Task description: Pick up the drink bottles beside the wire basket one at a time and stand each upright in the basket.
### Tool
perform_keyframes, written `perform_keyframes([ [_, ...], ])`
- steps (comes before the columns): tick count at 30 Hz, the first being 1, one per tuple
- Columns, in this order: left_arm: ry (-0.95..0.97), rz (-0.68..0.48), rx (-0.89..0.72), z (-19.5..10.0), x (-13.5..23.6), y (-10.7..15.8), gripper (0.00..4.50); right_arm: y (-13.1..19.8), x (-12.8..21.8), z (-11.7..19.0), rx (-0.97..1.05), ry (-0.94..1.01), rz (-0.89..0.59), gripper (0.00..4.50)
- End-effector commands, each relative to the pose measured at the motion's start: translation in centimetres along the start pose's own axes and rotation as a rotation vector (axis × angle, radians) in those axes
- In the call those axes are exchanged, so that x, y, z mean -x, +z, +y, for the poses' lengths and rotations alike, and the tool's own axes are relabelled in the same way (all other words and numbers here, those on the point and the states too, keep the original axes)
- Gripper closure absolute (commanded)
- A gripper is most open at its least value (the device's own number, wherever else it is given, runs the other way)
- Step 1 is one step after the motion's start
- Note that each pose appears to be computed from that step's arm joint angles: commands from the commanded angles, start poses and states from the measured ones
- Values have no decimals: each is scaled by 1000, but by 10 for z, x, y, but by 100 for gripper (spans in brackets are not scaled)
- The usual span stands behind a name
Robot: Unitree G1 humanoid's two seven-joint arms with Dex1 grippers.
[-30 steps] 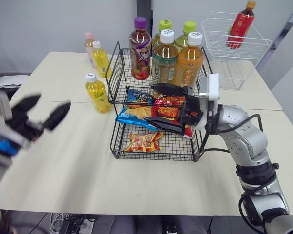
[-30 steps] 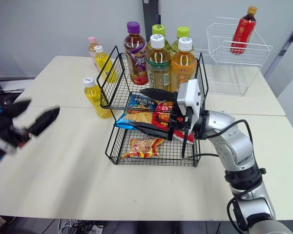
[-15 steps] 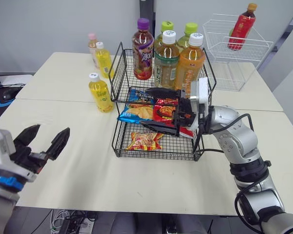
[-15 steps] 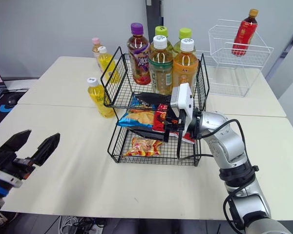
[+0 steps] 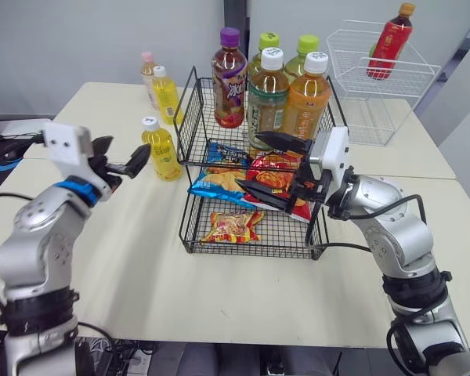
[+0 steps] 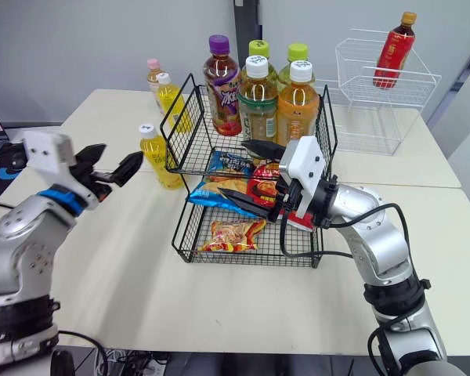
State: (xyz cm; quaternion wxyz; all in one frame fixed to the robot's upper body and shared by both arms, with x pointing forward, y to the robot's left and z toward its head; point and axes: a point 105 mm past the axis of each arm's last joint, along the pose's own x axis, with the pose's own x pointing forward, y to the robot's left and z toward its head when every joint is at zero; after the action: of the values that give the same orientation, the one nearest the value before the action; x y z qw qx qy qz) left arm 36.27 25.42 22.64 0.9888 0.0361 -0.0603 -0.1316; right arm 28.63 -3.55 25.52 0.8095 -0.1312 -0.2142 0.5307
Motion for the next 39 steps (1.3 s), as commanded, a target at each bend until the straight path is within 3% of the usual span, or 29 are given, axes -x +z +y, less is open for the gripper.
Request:
perform_keyframes([
  [1,-9,-31,-62,4,-21,8,2,13,2,0,45,-39,-17,0],
  [10,-31,-59,-81,6,-69,12,2,16,5,4,46,-72,-13,0],
  [20,-68,-32,-127,4,-86,8,2,18,10,1,62,-92,2,0],
  [30,-15,-14,-145,21,-81,4,304,16,10,0,60,-102,4,0],
  [36,18,-28,-145,33,-75,11,313,16,9,-1,58,-96,-3,0],
  [39,-24,-93,-155,31,-71,35,313,18,9,-2,61,-97,-11,0],
])
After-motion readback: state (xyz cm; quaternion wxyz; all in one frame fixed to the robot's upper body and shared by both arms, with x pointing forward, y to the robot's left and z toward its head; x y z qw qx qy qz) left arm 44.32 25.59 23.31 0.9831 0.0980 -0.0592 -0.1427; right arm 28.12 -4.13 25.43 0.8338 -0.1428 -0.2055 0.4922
